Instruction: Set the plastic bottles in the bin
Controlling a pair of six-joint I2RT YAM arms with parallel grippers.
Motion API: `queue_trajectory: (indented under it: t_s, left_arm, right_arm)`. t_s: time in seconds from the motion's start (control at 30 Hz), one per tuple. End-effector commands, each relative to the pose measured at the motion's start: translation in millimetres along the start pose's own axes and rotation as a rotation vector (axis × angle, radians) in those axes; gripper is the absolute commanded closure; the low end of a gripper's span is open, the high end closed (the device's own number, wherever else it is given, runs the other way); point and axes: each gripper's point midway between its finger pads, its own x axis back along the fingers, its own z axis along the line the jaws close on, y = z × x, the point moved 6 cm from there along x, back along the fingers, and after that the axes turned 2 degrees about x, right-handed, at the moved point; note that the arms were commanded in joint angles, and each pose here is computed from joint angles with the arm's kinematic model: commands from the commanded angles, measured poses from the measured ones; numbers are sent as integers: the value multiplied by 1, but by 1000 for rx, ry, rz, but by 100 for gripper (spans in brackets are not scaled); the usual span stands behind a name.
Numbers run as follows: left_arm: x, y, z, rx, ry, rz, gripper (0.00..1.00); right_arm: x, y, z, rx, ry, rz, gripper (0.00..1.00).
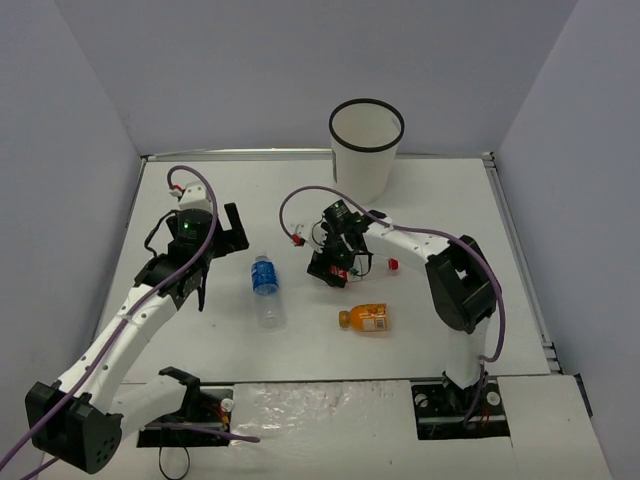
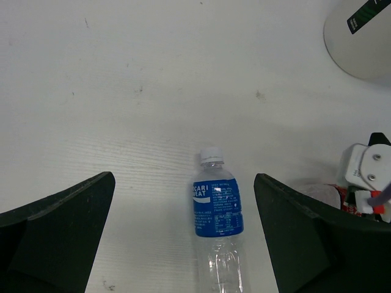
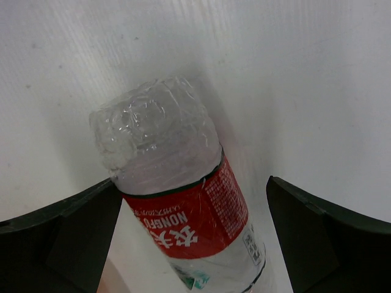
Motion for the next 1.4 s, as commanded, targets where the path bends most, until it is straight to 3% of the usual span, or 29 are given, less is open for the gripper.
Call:
queue_trajectory:
  t_s: [0.0, 0.1, 0.13, 0.2, 0.4, 0.5, 0.67, 0.8, 0.87, 0.93, 1.07, 1.17, 1.27, 1.37]
  left_arm:
    - [11, 23, 0, 23, -12, -101, 3]
    - [11, 23, 2, 29, 5, -106, 3]
    - [11, 23, 3, 32, 7, -107, 3]
    - [11, 23, 3, 33, 7, -105, 3]
    - [14, 25, 3, 39, -10, -124, 3]
    - [16, 25, 4, 44, -4, -132, 3]
    - [21, 26, 11, 63, 33, -154, 3]
    - [22, 26, 13, 68, 47, -165, 3]
    - [22, 25, 15, 72, 55, -168, 3]
    - [21, 26, 15, 75, 62, -176, 3]
    - [18, 29, 18, 65, 94, -188, 3]
    - [16, 28, 23, 66, 133, -193, 3]
    - [14, 28, 24, 61, 142, -190, 3]
    - [13, 27, 27, 55, 166, -184, 3]
  right_arm:
    - [-9, -2, -14, -54, -73, 62, 1]
    - [-18, -11, -19, -82, -108, 120, 6]
    - [-19, -11, -20, -81, -118, 123, 11]
    - [-18, -9, -23, -83, -132, 124, 31]
    - [-5, 3, -37, -83, -210, 99, 59]
    - [18, 16, -51, -83, -314, 81, 65]
    - [97, 62, -77, -39, -494, -85, 74]
    - [161, 111, -81, 50, -510, -337, 75]
    - [207, 140, -90, 35, -614, -514, 75]
    - [245, 158, -102, -15, -716, -699, 74]
    - [329, 159, -158, -282, -966, -1178, 79]
    - [358, 139, -203, -402, -1085, -1360, 78]
    - [369, 138, -237, -437, -1086, -1565, 75]
    - [346, 137, -274, -454, -1000, -1672, 74]
